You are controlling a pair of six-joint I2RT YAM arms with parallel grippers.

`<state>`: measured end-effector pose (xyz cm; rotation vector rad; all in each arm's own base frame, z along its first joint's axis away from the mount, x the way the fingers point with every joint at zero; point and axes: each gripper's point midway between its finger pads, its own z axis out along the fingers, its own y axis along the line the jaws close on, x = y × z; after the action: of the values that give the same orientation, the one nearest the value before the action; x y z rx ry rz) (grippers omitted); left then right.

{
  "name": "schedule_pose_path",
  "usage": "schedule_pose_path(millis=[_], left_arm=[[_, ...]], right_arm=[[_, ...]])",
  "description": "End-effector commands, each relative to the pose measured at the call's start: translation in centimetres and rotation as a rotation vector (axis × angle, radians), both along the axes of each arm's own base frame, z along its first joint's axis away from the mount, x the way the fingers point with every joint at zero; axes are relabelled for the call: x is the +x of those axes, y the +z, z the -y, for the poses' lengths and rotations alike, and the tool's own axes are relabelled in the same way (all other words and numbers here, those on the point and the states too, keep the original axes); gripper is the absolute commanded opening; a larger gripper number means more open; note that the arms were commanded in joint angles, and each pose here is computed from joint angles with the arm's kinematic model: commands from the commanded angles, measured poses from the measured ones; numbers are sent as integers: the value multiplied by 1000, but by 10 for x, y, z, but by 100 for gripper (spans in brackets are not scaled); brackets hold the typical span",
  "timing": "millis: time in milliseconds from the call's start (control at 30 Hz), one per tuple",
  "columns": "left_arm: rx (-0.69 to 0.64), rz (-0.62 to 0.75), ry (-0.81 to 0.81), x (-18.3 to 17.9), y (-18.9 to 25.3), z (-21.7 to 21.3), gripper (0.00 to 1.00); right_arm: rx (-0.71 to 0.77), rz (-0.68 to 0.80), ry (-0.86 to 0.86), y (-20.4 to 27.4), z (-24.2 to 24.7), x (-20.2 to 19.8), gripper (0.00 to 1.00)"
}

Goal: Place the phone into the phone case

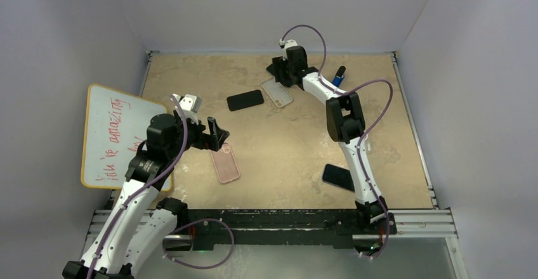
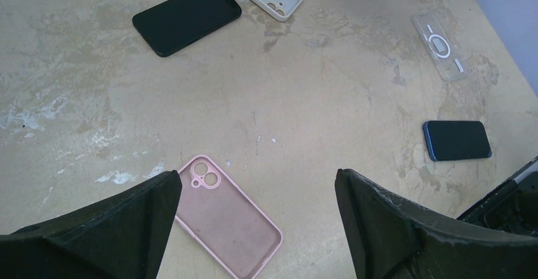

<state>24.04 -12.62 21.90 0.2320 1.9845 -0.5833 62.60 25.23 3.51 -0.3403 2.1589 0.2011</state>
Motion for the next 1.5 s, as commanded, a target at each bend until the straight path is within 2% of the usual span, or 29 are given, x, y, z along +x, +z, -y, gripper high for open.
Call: schedule_pose_path(millis=[0, 133, 300, 467, 600, 800, 933, 1133, 1233, 1333, 1467], left_arm=[[-9, 12, -6, 3, 1, 3, 96], [-7, 6, -6, 3, 0, 3, 96], [-10, 9, -2, 3, 1, 3, 96], [-11, 15, 3, 2, 2, 2, 96], [-9, 11, 3, 3, 1, 2, 96], [-5, 13, 12, 4, 1, 0, 96], [-1, -8, 13, 5, -3, 1, 96], [-12, -20, 17, 7, -5, 2, 96], [-21, -67, 58, 9, -12, 0, 95], [-62, -195, 226, 11, -27, -14, 95], [-55, -358, 348, 7, -59, -24, 94]], right_arm=[[-107, -140, 37, -33, 7, -44, 81], [-93, -177, 87, -44, 3, -62, 87], [-106, -196, 82, -46, 6, -67, 81], [-140, -168, 95, -46, 10, -65, 84], [-144, -210, 86, -56, 12, -69, 82], [-158, -226, 70, -62, 20, -82, 70], [-196, -221, -15, -43, 38, -88, 65], [-192, -244, -95, -23, 65, -134, 64], [-208, -302, -120, -27, 80, -165, 64], [-209, -380, -170, -27, 93, -197, 64], [-157, -393, -224, -18, 103, -229, 64]])
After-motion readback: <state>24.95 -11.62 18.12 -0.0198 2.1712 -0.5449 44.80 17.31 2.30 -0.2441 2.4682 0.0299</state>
